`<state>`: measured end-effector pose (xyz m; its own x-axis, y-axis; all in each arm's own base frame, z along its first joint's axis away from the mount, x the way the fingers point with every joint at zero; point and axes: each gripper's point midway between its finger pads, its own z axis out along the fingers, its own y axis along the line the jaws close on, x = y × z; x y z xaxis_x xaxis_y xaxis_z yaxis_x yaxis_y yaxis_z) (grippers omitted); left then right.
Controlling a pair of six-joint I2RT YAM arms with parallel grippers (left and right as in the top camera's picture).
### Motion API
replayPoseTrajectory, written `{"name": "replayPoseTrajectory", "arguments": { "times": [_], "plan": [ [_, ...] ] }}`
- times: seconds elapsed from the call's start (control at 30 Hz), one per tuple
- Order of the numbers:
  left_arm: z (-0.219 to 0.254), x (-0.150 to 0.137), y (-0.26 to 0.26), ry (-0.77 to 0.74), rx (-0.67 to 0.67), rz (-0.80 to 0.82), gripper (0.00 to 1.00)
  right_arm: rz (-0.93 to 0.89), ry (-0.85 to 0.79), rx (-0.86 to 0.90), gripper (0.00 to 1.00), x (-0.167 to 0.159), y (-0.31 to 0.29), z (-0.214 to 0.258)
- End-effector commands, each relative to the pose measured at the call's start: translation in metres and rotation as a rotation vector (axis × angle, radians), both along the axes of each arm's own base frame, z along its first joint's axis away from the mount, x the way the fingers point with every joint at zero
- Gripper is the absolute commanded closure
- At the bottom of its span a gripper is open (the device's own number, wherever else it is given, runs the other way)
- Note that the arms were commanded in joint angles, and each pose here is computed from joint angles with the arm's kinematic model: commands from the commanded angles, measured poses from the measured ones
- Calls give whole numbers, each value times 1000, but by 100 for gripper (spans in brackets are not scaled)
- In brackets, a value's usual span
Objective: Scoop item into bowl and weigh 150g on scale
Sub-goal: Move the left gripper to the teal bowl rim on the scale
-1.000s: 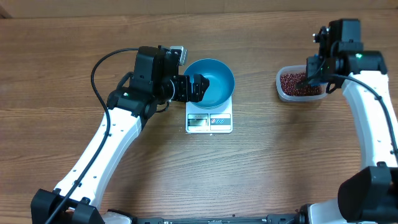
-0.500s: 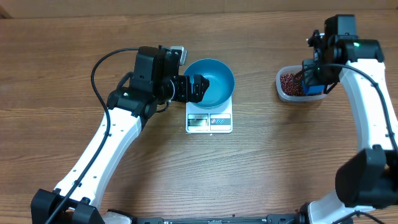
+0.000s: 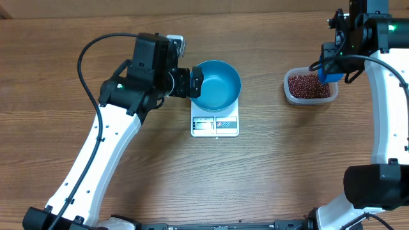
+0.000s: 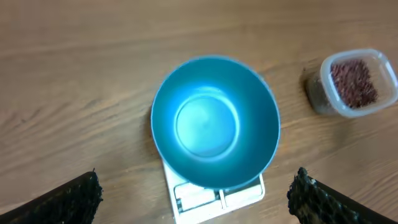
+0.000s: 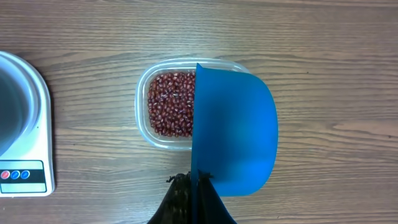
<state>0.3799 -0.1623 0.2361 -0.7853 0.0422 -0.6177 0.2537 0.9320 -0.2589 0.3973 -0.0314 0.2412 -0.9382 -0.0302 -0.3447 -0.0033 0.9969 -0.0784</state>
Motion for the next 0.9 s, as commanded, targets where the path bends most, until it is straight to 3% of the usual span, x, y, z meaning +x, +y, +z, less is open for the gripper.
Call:
{"name": "replayPoseTrajectory", "arguments": {
  "times": [0.0, 0.27, 0.3, 0.33, 0.4, 0.43, 0.53, 0.63, 0.87],
  "plan": [
    [-6, -3, -1, 14, 51, -16, 0, -31, 36, 15, 97, 8, -7, -16],
    [-26, -7, -21, 79, 24, -58, 0, -29, 166, 21, 97, 21, -8, -70],
    [-25, -6, -23, 73, 18, -63, 9, -29, 183, 22, 97, 23, -8, -77],
    [-24, -4, -24, 65, 14, -63, 29, -29, 192, 23, 96, 24, -8, -82],
    [-27, -1, -26, 67, 7, -54, 90, -29, 207, 24, 97, 26, -8, -90],
    [-32, -1, -27, 88, 2, -43, 96, -29, 216, 24, 97, 26, -8, -93],
    [-51, -7, -36, 156, 13, -58, 96, -29, 235, 26, 97, 24, -8, -100],
    [-93, -34, -60, 296, 80, -135, 96, -29, 252, 27, 96, 23, -8, -106],
    [-109, -53, -93, 234, 200, -150, 96, -29, 253, 27, 96, 23, -8, -106]
  ]
}}
